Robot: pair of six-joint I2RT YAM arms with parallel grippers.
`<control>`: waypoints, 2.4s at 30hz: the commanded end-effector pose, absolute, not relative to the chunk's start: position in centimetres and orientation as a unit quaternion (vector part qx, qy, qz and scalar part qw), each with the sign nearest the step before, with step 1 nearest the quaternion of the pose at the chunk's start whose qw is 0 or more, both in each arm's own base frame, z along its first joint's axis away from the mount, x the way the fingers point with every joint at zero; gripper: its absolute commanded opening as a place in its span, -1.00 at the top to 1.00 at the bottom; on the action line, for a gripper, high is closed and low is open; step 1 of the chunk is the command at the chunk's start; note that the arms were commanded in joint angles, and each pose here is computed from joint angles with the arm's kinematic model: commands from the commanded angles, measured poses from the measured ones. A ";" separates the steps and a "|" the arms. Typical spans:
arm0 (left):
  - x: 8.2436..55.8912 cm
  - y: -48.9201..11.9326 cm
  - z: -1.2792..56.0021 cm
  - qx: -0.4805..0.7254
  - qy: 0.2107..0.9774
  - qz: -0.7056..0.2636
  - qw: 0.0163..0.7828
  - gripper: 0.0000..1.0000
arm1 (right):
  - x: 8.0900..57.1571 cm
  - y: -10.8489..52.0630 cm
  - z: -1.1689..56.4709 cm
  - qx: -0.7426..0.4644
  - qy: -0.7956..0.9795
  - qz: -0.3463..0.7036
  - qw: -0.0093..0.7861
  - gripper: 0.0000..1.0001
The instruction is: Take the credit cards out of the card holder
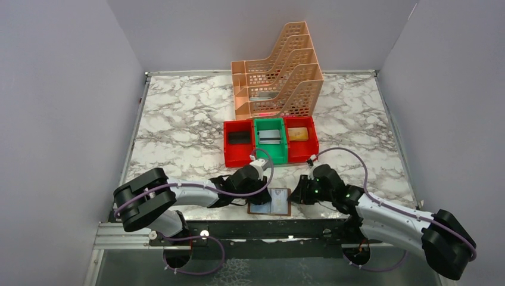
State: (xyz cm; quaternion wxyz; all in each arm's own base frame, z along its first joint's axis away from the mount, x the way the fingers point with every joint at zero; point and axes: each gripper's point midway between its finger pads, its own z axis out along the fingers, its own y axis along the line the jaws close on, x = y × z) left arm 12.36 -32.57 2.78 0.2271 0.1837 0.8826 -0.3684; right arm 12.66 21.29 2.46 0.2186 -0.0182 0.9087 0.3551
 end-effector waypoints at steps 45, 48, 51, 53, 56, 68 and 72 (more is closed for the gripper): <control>11.9 -33.0 2.4 0.165 0.872 -0.401 0.228 1.00 | 12.2 21.2 -0.5 0.005 0.918 0.346 0.193 0.66; 12.0 -32.8 2.8 0.161 0.870 -0.402 0.236 1.00 | 12.4 21.5 0.2 -0.001 0.916 0.350 0.196 0.65; 11.9 -32.9 3.0 0.166 0.867 -0.406 0.236 1.00 | 12.4 22.0 1.4 -0.016 0.911 0.362 0.198 0.52; 11.9 -32.9 3.1 0.166 0.866 -0.407 0.236 1.00 | 12.5 22.2 2.3 -0.025 0.909 0.365 0.200 0.43; 11.9 -32.8 3.3 0.166 0.866 -0.408 0.239 1.00 | 12.7 22.1 3.0 -0.026 0.908 0.364 0.206 0.34; 12.1 -31.8 3.3 0.185 0.878 -0.371 0.239 0.68 | 11.7 24.0 3.4 -0.060 0.886 0.421 0.186 0.36; 12.2 -31.1 2.8 0.192 0.890 -0.342 0.234 0.54 | 11.9 22.9 0.5 -0.031 0.916 0.366 0.160 0.48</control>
